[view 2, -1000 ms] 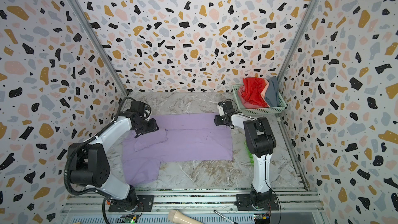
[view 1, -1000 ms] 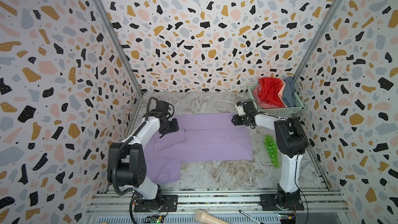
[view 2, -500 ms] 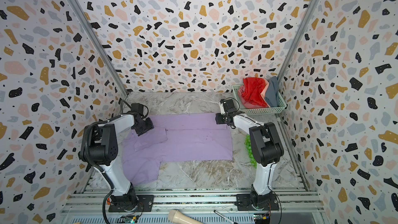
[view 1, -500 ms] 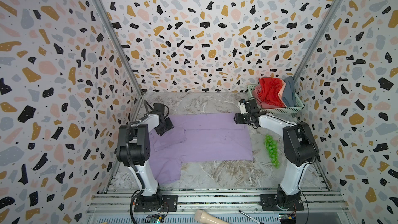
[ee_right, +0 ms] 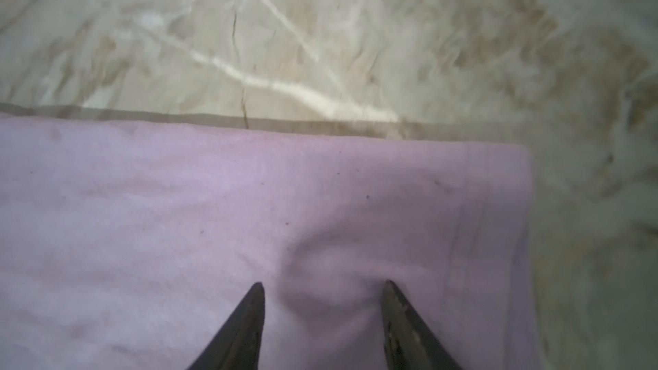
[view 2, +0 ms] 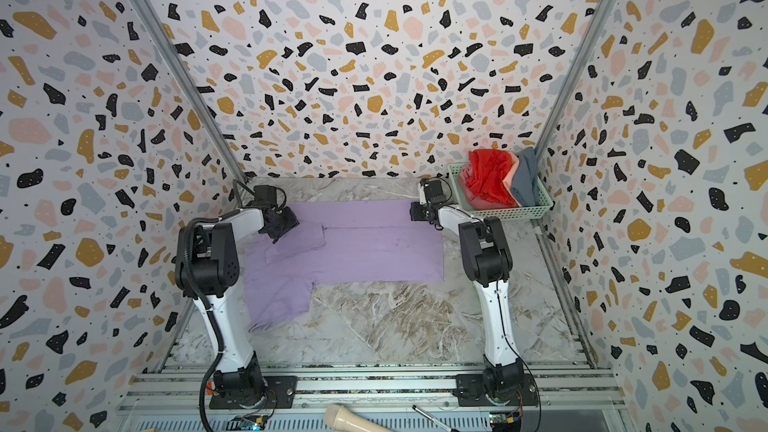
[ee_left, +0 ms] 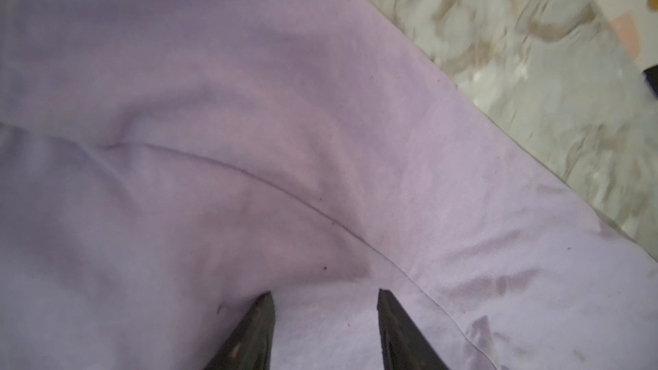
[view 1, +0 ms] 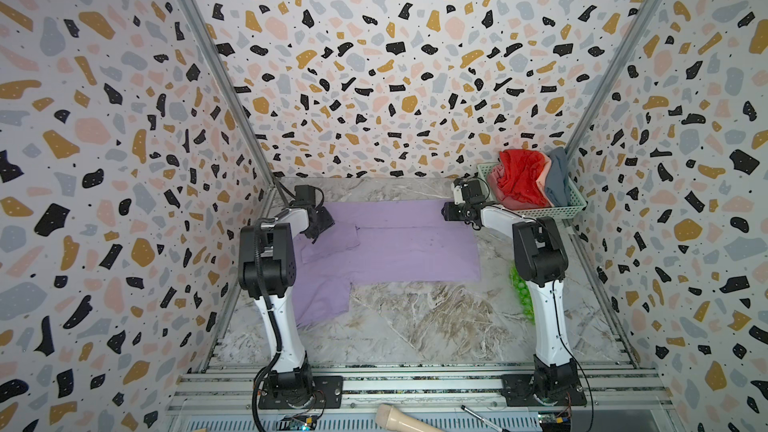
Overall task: Fold and stack the t-shirts
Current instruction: 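Open both grippers and draw them back toward the robot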
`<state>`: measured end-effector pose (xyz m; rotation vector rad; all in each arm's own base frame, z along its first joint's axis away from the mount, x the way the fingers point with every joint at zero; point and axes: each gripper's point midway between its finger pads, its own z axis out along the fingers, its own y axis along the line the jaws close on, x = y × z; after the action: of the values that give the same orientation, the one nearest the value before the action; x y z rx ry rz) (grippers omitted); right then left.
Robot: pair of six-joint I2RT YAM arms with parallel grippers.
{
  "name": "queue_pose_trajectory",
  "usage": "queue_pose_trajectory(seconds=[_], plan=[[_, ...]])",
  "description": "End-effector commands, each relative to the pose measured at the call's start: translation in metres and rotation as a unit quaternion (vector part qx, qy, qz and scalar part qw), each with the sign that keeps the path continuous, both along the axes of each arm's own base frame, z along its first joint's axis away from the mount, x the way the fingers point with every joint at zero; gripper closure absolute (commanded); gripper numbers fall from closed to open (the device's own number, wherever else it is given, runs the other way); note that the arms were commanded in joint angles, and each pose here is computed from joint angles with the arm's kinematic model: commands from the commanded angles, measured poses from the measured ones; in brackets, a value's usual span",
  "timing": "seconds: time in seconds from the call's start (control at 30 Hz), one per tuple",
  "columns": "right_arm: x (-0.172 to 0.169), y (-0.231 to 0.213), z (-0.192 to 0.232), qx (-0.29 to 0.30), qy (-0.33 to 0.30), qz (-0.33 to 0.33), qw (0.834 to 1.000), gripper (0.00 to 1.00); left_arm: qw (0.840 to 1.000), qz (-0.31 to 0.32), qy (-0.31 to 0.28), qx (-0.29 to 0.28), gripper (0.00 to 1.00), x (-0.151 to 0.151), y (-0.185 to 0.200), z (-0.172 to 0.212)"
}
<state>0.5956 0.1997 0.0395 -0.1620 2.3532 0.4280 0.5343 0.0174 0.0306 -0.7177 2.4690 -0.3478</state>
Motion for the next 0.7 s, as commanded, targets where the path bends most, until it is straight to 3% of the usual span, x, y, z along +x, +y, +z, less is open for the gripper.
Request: queue_pose_trajectory(seconds=[0.0, 0.17, 0.33, 0.43, 0.53, 0.67], plan=[[0.023, -0.008, -0.019, 0.033, 0.025, -0.019, 0.999, 0.46, 0.999, 0.007, 0.039, -0.035, 0.50, 0.004, -0.003, -0.039], [0.051, 0.012, 0.001, 0.099, -0.009, 0.006, 0.995, 0.46, 0.999, 0.007, -0.009, -0.049, 0.50, 0.040, -0.004, -0.019], [0.046, 0.014, 0.047, 0.108, -0.051, 0.016, 0.993, 0.42, 0.995, -0.022, -0.070, -0.067, 0.50, 0.050, -0.014, 0.042], [0.025, 0.001, 0.078, 0.097, -0.076, -0.007, 0.992, 0.40, 0.996, -0.032, -0.071, -0.037, 0.49, 0.027, -0.009, 0.074], [-0.010, -0.010, 0.100, 0.093, -0.081, -0.024, 0.992, 0.37, 0.999, -0.022, -0.049, 0.001, 0.47, -0.016, 0.004, 0.086], [-0.062, -0.019, 0.109, 0.084, -0.055, -0.042, 0.994, 0.35, 0.998, 0.033, 0.018, 0.046, 0.44, -0.097, 0.036, 0.075]])
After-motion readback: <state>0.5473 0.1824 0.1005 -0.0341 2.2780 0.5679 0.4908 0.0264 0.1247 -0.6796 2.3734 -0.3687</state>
